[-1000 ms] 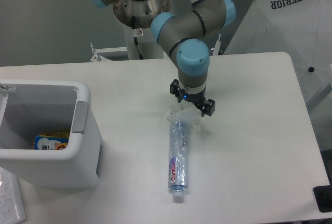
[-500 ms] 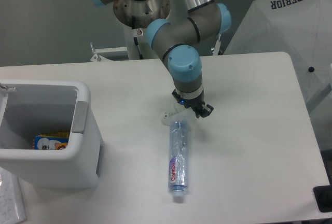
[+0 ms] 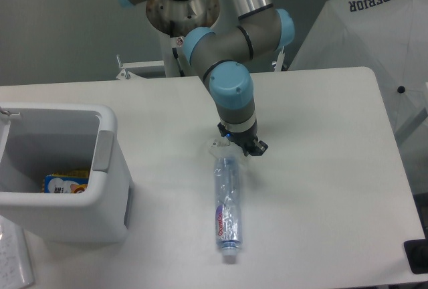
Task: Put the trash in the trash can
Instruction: 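Lower the gripper onto the plastic bag and close on it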
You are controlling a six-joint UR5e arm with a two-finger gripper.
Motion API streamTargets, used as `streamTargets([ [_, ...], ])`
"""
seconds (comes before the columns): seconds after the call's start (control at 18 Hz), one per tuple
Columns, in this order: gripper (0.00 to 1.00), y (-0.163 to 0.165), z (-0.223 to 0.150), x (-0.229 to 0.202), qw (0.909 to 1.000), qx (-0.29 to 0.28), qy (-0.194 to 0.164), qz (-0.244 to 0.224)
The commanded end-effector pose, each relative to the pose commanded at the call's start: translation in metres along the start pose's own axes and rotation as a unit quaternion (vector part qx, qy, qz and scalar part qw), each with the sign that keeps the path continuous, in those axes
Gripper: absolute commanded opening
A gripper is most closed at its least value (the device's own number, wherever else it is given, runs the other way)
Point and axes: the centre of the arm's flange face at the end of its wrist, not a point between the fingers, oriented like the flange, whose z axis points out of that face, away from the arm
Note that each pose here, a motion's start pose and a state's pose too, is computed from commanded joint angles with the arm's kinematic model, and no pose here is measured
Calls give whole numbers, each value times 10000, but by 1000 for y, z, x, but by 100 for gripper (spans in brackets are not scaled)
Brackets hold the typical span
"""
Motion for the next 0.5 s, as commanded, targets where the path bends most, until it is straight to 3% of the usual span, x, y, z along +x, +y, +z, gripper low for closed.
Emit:
streamTargets([
  [0.28, 0, 11, -44, 0, 9990, 82, 421, 90],
  [0.5, 0, 0, -82, 3, 9958, 784, 469, -4],
])
